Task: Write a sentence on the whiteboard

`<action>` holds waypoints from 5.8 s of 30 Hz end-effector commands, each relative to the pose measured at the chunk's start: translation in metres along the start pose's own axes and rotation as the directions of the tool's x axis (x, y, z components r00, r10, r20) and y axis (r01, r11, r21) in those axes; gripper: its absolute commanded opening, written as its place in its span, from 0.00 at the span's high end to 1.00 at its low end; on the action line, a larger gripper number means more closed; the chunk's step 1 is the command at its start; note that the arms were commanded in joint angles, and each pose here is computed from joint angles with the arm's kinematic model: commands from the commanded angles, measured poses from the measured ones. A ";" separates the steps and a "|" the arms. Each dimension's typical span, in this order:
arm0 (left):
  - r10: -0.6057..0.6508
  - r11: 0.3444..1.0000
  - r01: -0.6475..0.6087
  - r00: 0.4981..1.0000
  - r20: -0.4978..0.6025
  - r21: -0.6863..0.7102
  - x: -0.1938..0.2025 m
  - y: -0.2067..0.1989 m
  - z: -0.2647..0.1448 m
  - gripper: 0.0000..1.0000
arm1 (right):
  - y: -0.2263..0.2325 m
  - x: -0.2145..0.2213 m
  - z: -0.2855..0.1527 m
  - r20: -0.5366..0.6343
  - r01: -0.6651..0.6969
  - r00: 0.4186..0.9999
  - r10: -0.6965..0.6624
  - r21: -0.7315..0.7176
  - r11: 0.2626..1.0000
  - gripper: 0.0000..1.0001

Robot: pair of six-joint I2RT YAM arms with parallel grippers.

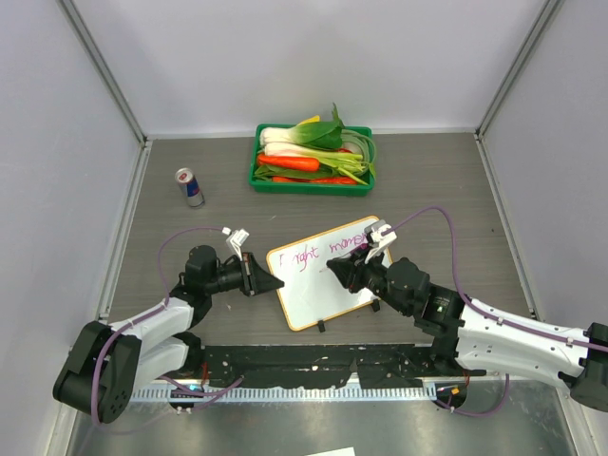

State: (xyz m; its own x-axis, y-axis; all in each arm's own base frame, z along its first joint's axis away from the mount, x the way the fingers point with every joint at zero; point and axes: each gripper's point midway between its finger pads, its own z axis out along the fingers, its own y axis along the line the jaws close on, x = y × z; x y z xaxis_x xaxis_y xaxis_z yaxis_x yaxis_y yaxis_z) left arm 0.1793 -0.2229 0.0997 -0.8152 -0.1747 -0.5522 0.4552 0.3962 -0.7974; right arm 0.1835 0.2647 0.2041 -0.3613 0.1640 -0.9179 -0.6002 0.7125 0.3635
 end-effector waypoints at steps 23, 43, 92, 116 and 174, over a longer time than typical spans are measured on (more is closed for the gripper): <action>0.037 0.999 -0.037 0.999 0.010 -0.013 -0.005 0.004 0.002 1.00 | 0.033 0.002 0.037 0.025 -0.037 0.999 0.040 -0.114 0.993 0.99; 0.038 0.999 -0.038 0.999 0.010 -0.010 -0.005 0.003 0.002 1.00 | 0.029 0.029 0.061 -0.055 -0.040 0.998 0.037 -0.059 0.997 0.99; 0.039 0.999 -0.039 0.999 0.012 -0.011 -0.005 0.003 0.002 1.00 | 0.008 0.054 0.049 -0.137 -0.003 0.991 0.005 0.015 1.000 0.99; 0.042 0.999 -0.042 0.999 0.012 -0.009 -0.005 0.002 0.001 1.00 | 0.007 0.034 0.059 -0.087 -0.007 0.996 0.013 0.068 0.998 0.98; 0.041 0.999 -0.041 0.999 0.015 -0.011 -0.004 0.002 0.000 1.00 | 0.027 0.004 0.033 -0.016 -0.080 0.997 0.079 -0.050 0.996 0.99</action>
State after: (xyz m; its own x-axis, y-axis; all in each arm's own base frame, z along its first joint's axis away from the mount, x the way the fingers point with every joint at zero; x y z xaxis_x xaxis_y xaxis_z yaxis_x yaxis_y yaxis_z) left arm 0.1796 -0.2230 0.0998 -0.8159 -0.1740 -0.5514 0.4549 0.3955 -0.7979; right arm 0.1832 0.3042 0.1791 -0.4609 0.1520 -0.8743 -0.5960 0.6769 0.4319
